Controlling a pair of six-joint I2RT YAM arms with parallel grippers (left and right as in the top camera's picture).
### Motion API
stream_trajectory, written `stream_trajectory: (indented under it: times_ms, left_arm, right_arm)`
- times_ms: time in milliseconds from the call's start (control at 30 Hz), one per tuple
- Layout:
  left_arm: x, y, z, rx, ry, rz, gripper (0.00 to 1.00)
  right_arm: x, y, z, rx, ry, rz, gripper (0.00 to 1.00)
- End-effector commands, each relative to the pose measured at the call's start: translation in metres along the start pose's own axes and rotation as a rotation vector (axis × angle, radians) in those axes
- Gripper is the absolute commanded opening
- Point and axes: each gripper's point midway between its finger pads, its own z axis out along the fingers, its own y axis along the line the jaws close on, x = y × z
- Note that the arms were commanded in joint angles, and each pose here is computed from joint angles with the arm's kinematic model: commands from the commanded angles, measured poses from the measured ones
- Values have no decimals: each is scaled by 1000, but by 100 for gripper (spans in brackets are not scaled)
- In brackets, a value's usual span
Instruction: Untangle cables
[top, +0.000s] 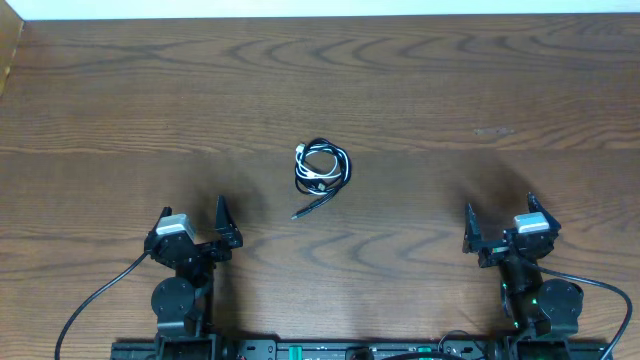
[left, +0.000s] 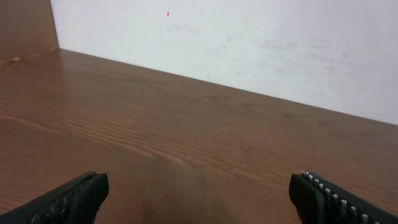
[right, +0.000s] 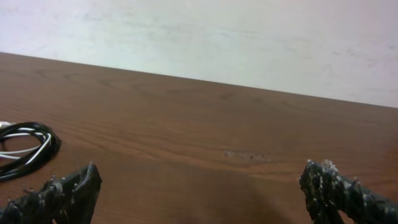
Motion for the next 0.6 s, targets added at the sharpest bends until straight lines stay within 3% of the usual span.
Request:
stream_trajectory:
  times_ms: [0,567]
  left_arm:
    - [15,10,0,-50,43,32,98]
    - [15,6,1,-24,45,30,98]
  right_arm:
    - [0,4,0,-18,-1,11,99]
    - [0,4,0,-18,-1,11,99]
